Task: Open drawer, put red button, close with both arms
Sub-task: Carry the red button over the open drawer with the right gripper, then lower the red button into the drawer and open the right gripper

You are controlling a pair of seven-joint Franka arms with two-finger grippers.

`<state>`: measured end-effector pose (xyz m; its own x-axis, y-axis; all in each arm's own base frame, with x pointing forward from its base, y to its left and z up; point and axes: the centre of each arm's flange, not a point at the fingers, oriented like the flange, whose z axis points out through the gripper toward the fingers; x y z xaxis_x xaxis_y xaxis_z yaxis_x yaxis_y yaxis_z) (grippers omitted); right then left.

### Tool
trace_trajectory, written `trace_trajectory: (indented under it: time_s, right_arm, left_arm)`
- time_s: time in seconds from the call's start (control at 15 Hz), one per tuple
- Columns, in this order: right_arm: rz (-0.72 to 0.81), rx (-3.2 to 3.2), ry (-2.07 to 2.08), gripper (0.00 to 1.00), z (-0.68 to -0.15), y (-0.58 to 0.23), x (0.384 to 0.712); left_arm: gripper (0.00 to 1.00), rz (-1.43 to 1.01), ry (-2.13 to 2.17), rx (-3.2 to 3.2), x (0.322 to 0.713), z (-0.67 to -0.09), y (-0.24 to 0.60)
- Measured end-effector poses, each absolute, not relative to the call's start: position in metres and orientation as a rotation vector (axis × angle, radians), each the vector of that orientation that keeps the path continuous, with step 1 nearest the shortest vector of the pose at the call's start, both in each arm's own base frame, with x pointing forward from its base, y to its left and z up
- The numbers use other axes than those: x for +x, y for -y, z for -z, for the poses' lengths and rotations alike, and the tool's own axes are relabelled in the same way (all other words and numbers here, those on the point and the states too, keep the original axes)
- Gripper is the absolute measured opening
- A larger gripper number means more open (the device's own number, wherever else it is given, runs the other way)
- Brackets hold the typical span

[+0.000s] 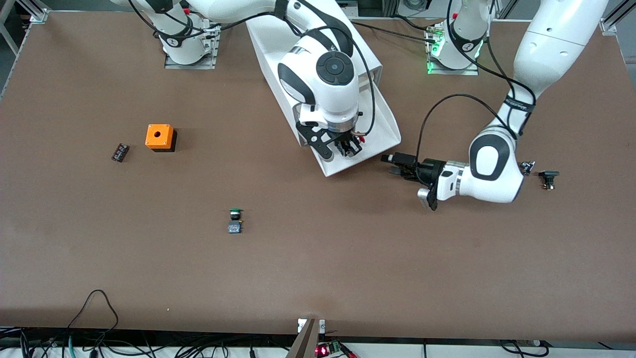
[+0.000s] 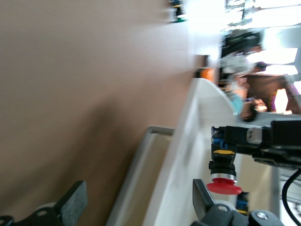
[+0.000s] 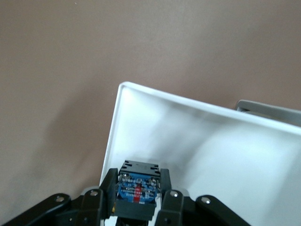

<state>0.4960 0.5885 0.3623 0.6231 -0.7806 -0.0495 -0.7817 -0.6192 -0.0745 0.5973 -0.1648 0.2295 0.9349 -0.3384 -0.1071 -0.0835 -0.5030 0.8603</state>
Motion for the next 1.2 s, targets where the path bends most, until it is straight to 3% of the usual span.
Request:
trace_trajectory:
  time_s: [0.4, 0.53, 0.87, 1.2]
  right_arm:
    - [0.014, -2.660, -1.471, 0.41, -0.346, -0.602, 0.487]
    - [0.023, -2.653, -1.475, 0.53, -0.347, -0.601, 0.490]
    - [0.082, -2.599, -1.477, 1.00, -0.380, -0.584, 0.520]
    - [0.057, -2.635, -1.391, 1.00, -0.423, -0.527, 0.570]
  left_arm:
    - [1.00, 0.419, 0.257, 2.344, 0.625, -0.281, 0.145]
    - [1.00, 0.438, 0.273, 2.396, 0.627, -0.284, 0.141]
    - [1.00, 0.483, 0.258, 2.497, 0.627, -0.300, 0.135]
    - [1.00, 0.552, 0.194, 2.603, 0.624, -0.306, 0.130]
